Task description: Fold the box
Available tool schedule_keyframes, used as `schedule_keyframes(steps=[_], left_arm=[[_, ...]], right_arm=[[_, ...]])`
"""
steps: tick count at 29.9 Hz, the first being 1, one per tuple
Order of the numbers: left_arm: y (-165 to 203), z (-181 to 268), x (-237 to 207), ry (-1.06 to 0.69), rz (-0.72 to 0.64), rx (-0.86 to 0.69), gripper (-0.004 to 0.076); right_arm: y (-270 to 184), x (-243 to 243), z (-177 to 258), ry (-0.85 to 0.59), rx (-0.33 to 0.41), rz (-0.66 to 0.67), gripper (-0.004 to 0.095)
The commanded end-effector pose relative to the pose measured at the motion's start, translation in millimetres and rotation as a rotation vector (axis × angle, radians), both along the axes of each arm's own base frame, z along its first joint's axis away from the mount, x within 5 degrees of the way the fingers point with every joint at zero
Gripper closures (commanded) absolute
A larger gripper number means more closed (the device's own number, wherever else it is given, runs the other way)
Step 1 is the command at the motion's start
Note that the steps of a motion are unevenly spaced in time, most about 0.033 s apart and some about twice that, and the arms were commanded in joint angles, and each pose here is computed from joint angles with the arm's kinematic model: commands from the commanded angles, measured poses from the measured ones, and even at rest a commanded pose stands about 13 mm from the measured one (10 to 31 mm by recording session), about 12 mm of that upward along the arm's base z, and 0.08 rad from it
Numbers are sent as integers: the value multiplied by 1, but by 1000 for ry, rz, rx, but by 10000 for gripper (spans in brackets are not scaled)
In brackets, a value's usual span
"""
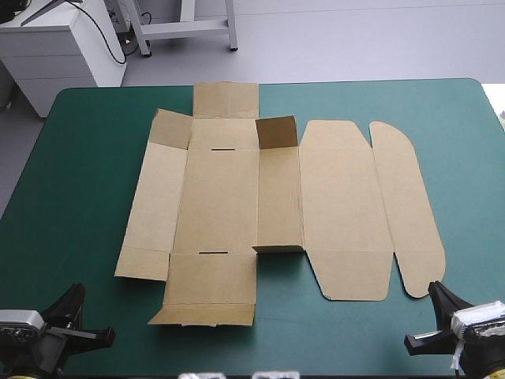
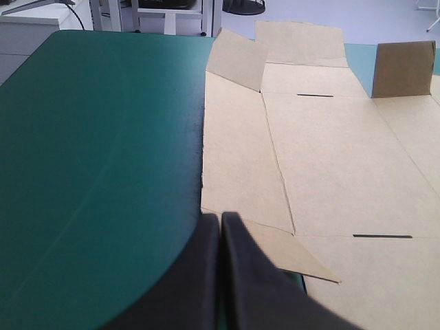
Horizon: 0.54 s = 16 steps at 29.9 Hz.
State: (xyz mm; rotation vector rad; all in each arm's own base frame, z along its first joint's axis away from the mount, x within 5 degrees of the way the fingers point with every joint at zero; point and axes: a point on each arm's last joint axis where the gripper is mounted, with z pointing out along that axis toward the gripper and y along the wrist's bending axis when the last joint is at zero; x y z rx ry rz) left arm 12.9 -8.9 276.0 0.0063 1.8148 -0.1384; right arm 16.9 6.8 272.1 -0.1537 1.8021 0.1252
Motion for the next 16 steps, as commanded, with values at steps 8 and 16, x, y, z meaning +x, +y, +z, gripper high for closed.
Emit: schedule_keyframes(steps=[8,16], left_arm=[[0,13,-1,-80,17,-100,732],[0,26,17,12,30,-137,732]], right_arm=[[-1,-5,13,-119,12,-2,928],[-1,-5,13,-119,12,-2,928]])
